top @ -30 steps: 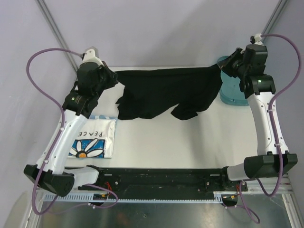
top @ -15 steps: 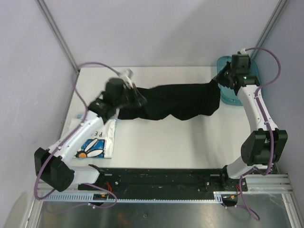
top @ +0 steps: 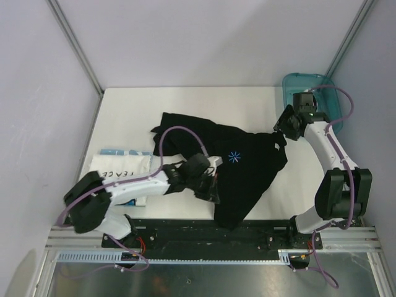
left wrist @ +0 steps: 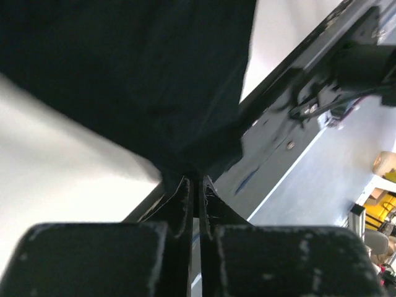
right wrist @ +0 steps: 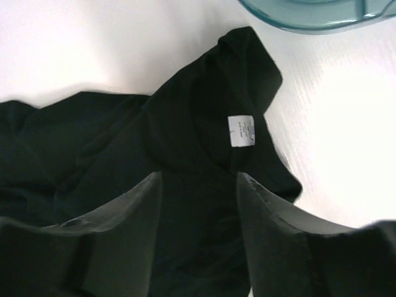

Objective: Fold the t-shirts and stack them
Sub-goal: Flatten out the tshirt

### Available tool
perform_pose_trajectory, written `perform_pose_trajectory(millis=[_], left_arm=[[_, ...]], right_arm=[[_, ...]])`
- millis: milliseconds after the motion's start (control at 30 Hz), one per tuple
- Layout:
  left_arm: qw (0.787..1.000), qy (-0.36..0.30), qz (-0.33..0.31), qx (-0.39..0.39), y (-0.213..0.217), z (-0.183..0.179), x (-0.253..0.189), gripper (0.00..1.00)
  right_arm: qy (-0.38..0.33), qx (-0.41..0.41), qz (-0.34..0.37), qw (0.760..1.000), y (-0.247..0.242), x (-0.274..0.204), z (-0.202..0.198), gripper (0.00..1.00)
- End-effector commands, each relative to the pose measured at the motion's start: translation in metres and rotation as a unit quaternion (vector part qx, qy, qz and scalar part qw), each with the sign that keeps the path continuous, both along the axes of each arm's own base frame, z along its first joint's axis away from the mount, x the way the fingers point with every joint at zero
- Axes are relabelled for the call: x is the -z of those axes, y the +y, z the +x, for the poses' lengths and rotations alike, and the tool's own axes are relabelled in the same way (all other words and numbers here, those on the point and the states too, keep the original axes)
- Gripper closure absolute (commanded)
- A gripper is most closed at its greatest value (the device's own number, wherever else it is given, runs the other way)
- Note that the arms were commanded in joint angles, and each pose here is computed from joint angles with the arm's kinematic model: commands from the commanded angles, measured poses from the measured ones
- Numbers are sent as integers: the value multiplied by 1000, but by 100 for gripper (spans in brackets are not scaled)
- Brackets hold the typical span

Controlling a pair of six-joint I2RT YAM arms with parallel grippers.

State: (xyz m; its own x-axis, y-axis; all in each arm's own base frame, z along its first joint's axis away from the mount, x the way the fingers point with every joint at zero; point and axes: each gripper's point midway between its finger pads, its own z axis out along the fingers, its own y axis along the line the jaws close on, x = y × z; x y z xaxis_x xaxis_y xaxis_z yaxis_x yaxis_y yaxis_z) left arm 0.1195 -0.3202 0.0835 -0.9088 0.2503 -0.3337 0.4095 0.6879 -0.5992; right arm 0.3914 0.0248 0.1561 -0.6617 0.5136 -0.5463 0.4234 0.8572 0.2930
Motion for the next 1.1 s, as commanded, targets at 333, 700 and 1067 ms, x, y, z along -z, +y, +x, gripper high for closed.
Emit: perform_pose_trajectory(millis=[333, 700, 1067], left_arm=[[998, -18, -54, 35, -110, 26, -19, 100], [999, -31, -24, -16, -83, 32, -6, 100], [999, -33, -23, -22, -75, 31, -7, 100]], right_arm=[[14, 29, 81, 996, 7, 19, -107, 39], [86, 11, 94, 992, 69, 85, -179, 50], [111, 24, 52, 992, 72, 110, -190, 52]])
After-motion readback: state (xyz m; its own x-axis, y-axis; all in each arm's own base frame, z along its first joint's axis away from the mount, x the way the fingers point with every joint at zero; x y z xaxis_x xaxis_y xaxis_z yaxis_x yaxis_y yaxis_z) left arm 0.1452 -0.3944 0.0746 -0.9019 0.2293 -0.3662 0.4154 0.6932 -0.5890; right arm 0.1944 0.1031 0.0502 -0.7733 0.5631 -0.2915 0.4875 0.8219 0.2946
